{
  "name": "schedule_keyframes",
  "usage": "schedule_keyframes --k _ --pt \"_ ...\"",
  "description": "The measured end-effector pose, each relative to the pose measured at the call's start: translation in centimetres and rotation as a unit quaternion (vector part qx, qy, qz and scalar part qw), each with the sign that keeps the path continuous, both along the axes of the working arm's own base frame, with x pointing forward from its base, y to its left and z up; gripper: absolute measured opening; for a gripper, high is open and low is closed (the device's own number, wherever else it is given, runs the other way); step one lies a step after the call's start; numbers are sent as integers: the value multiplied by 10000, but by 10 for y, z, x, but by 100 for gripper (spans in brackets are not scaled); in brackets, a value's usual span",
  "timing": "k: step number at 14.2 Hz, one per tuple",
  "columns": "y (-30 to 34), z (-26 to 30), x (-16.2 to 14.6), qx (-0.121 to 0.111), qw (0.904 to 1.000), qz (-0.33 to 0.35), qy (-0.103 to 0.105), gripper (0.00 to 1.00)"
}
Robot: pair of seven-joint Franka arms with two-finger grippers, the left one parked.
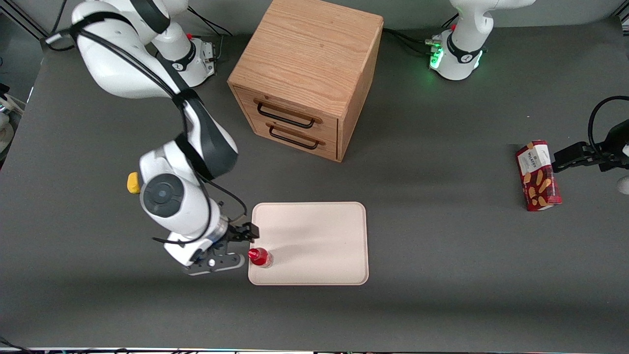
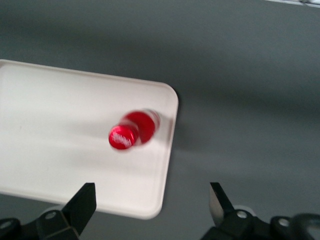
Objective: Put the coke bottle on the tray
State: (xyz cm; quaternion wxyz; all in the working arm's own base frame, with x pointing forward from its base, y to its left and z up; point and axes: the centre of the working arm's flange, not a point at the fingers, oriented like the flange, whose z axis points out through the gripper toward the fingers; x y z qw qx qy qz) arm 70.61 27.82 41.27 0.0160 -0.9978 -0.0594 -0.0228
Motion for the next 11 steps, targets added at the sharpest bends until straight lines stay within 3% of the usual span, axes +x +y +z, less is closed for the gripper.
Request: schedule_keyframes --k 5,8,11 --pt "-125 66 -36 123 9989 -272 361 100" --pt "-198 87 -87 66 9967 -607 528 100" --pt "-242 110 -140 59 9950 -855 517 100"
